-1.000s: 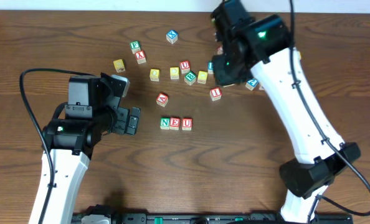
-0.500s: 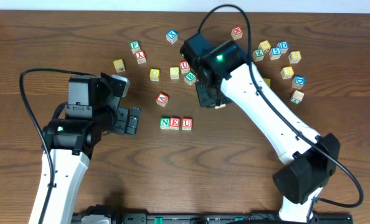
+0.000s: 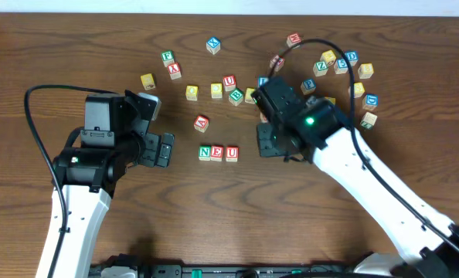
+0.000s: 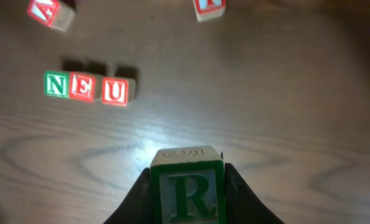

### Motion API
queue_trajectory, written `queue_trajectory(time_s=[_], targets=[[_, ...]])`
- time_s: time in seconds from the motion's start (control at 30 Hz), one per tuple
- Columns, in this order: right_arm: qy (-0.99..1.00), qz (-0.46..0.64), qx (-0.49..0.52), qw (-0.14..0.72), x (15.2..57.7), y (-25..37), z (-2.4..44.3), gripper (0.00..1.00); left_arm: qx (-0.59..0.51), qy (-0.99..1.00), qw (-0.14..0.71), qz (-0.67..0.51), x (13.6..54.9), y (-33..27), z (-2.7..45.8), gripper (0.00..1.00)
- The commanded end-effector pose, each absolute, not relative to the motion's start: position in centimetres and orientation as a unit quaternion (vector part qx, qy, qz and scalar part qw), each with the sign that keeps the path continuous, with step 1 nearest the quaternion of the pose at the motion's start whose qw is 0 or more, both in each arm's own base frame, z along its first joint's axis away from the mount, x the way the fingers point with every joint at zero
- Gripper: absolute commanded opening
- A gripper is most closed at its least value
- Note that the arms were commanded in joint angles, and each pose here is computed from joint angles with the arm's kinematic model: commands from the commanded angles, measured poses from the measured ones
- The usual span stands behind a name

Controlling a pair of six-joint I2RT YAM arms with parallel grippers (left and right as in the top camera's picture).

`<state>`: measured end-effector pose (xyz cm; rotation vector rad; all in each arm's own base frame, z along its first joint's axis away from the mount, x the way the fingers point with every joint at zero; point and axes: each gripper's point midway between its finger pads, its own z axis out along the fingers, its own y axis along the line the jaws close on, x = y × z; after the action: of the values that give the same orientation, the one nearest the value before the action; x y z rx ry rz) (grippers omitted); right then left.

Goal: Spell out NEURIPS
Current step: 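Carry the green R block toward the right of the U block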

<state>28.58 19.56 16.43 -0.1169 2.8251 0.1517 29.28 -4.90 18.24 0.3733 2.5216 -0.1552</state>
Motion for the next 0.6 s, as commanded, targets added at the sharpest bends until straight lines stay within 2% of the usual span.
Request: queue_trajectory(time_s=[0.0,0.27,0.57], targets=[[0.987,0.042,-0.010,0.158,27.5,19.2,14.2,0.01,0.139,0.942,0.302,-0.051,29.7,-4.6,19.3,0.98],[0.979,0.026,0.014,0.200,27.0,19.7,8.9,0.01,0.139,0.942,0.302,-0.051,29.7,-4.6,19.3,0.98],[0.966,0.019,0.022,0.255,28.8,19.5,8.6,0.01,0.139,0.942,0.302,-0.051,29.7,-4.6,19.3,0.98]])
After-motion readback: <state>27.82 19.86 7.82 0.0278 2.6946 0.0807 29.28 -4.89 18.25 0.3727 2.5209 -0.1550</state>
